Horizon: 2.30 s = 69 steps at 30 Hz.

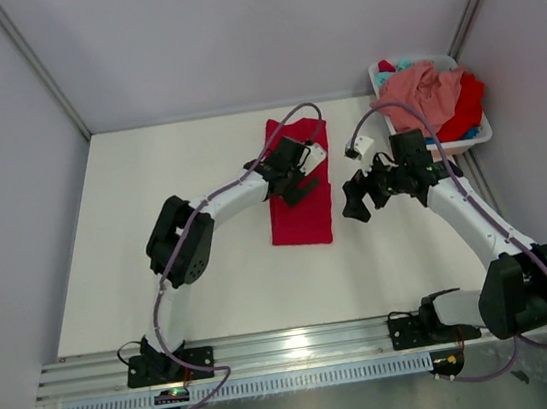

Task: Fold and stack the t-shirts
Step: Fold the tshirt

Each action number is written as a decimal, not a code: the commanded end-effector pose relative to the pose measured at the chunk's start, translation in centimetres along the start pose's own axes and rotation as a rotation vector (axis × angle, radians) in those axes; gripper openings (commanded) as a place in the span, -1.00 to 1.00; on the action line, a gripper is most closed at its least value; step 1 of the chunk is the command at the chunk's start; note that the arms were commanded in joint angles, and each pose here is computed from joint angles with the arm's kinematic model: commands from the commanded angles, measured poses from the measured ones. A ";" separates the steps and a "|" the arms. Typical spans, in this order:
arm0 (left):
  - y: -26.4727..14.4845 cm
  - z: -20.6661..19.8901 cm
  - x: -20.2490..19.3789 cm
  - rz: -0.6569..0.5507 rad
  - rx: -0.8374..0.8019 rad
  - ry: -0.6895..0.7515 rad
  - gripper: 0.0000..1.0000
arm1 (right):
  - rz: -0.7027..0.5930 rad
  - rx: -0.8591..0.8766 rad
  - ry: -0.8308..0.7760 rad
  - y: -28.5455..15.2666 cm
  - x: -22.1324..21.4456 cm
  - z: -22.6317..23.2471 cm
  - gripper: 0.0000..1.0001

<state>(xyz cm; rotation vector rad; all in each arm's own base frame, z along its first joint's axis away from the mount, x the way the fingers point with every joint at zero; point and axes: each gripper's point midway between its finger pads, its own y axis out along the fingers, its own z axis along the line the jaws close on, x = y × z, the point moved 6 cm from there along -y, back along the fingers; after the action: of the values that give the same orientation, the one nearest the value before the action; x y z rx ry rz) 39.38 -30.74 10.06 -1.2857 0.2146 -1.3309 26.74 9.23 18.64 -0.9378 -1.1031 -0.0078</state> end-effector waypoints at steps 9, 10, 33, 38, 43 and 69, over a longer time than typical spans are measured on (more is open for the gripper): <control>-12.9 6.5 7.2 -0.314 0.190 -0.130 0.98 | 0.018 0.014 -0.027 1.6 -1.3 -0.6 0.99; -13.3 5.9 6.9 -0.314 0.145 -0.128 0.98 | 0.021 0.013 -0.030 1.7 -1.4 -0.7 0.99; -14.4 0.4 -2.3 -0.146 -0.077 -0.109 0.98 | 0.072 0.227 -0.205 9.4 4.7 1.7 0.99; -14.6 1.4 -2.5 -0.128 0.000 -0.104 0.98 | 0.118 0.330 -0.206 11.1 4.9 3.1 0.99; -14.9 1.8 -2.6 -0.127 0.029 -0.088 0.98 | 0.185 0.412 -0.162 12.3 2.9 4.0 0.99; -20.1 5.0 -0.5 -0.224 0.089 -0.147 0.98 | 0.455 0.478 0.092 15.3 -1.2 3.7 0.99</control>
<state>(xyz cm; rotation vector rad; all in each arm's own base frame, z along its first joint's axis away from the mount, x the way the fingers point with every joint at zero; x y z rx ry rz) 31.23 -22.77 23.19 -1.3372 0.0162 -1.3672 30.70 20.65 8.68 -0.7346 -0.7950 0.5361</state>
